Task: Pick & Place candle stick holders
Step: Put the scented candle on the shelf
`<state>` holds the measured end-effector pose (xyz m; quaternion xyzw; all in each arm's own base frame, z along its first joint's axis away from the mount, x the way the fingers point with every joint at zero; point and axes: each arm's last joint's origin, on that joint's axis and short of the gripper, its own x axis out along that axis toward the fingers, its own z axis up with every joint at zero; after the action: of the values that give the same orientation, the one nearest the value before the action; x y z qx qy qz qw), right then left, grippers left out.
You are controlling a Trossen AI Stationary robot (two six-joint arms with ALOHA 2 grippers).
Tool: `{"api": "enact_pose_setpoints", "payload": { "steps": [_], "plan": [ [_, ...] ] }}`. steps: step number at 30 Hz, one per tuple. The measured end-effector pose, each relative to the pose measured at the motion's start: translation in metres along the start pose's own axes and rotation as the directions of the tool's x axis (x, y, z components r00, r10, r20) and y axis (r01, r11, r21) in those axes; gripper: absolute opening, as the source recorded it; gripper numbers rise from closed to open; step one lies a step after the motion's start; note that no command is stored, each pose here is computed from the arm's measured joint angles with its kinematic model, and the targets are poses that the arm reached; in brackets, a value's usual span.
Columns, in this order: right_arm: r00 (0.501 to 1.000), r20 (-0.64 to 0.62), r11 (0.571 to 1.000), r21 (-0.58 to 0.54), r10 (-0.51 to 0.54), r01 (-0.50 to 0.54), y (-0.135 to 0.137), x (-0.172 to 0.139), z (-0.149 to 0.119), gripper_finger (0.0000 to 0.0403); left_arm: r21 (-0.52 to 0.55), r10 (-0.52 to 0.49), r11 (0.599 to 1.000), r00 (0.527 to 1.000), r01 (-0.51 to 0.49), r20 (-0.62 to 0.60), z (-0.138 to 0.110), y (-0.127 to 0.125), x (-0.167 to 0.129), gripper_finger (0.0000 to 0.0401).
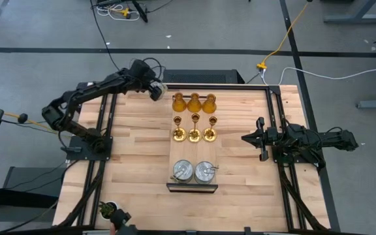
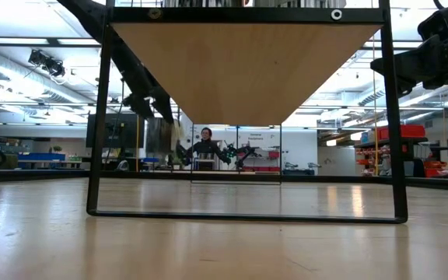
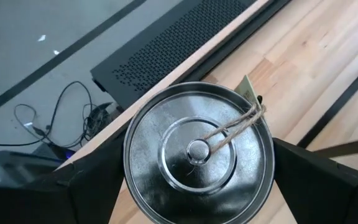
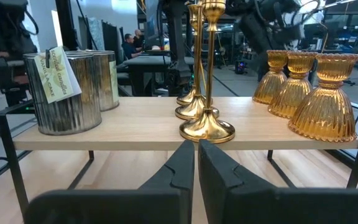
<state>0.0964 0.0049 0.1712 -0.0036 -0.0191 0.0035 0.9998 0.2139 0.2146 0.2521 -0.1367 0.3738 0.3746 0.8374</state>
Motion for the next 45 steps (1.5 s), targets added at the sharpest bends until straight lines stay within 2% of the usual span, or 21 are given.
{"api": "enact_pose_setpoints", "payload": {
  "steps": [12, 25, 36, 45],
  "plan": [
    [1.000, 0.000, 1.000, 0.000, 0.000, 0.000, 0.000, 0.000, 0.000, 0.0027, -0.017, -0.021, 1.000, 0.999, 0.021, 0.037, -0.004, -0.007, -0.056, 0.0374],
    [1.000, 0.000, 1.000, 0.000, 0.000, 0.000, 0.000, 0.000, 0.000, 0.0027, 0.032, -0.120, 0.993, 0.985, 0.117, 0.126, -0.012, -0.029, -0.108, 0.0374],
    [1.000, 0.000, 1.000, 0.000, 0.000, 0.000, 0.000, 0.000, 0.000, 0.0027, 0.106, -0.220, 0.972, 0.970, 0.210, 0.100, -0.025, -0.051, -0.132, 0.0374],
    [1.000, 0.000, 1.000, 0.000, 0.000, 0.000, 0.000, 0.000, 0.000, 0.0027, 0.194, -0.313, 0.934, 0.948, 0.299, 0.049, -0.034, -0.074, -0.140, 0.0374]
  ]
}}
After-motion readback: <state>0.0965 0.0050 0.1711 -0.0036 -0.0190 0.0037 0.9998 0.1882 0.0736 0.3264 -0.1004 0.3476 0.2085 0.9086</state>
